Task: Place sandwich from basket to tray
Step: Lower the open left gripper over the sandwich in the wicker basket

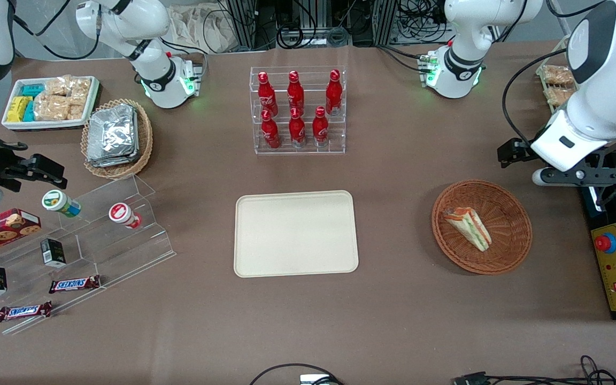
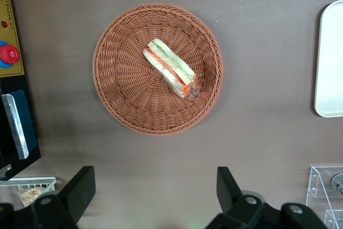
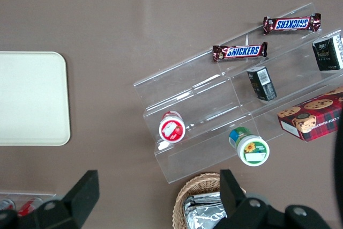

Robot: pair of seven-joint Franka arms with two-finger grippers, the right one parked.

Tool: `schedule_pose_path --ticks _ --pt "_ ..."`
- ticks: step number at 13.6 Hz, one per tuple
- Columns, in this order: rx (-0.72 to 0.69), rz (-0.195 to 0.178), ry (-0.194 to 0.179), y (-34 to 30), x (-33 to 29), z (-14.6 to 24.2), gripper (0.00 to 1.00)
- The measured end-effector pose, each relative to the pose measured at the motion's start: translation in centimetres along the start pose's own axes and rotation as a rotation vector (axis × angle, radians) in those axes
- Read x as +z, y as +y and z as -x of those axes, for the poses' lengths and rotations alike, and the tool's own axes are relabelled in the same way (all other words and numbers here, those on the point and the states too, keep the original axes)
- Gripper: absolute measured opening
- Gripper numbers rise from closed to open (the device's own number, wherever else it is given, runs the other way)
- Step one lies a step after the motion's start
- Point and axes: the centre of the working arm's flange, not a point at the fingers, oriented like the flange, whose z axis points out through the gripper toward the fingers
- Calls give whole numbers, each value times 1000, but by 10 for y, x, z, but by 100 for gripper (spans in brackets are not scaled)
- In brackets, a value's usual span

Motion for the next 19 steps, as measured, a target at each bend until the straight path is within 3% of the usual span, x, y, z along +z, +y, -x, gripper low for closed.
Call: schedule_pose_path --ticks 9,12,14,17,19 --pt "-11 2 -2 -3 1 0 100" --pt "-92 6 -14 -18 7 -3 100" --pt "-197 29 -40 -20 18 -7 98" --pt "-399 101 -99 -17 51 -26 95" --pt "-504 121 -134 -17 85 -45 94"
